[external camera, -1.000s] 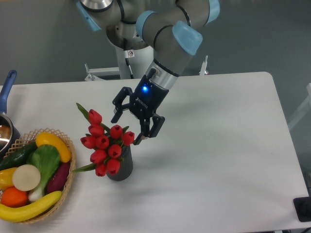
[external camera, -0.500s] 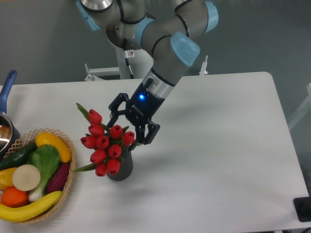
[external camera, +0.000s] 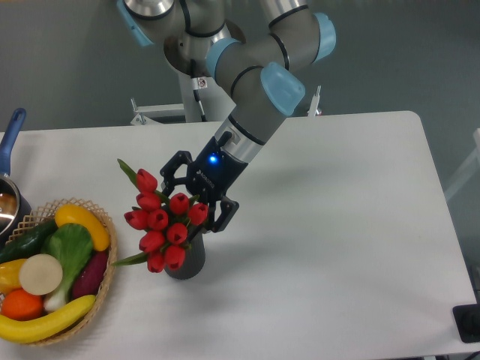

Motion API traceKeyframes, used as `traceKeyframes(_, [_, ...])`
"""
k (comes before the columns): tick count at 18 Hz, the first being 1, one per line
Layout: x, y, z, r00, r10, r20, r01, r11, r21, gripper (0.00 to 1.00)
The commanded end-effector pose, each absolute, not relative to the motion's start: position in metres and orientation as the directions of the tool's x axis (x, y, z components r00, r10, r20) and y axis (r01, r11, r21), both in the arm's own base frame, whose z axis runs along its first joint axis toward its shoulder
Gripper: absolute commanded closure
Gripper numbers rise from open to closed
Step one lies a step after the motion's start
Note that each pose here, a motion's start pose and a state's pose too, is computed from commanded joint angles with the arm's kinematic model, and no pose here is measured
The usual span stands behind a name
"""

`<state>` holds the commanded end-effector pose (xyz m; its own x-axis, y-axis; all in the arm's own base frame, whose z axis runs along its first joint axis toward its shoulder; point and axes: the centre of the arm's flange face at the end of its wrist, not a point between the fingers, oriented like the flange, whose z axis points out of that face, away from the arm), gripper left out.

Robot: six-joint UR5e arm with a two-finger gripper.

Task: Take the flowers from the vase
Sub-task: 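Close the gripper around the tulip stems just below the blooms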

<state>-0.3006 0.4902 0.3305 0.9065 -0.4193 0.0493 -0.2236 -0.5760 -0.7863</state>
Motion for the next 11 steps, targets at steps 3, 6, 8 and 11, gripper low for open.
traceKeyframes(3, [-0.3017,0.4910,0.3304,0.906,-0.420,0.047,-0.226,-0.575,-0.787,0.00])
traceKeyframes(6, [-0.3017,0.4910,0.3304,0.906,-0.420,0.047,-0.226,-0.575,-0.787,0.08])
traceKeyframes(8, [-0.3017,0.4910,0.3303,0.906,-0.421,0.045,-0.228,-0.575,-0.786,0.19])
traceKeyframes(11, [-0.3018,0.4910,0.3318,0.906,-0.421,0.042,-0.230,-0.574,-0.786,0.33])
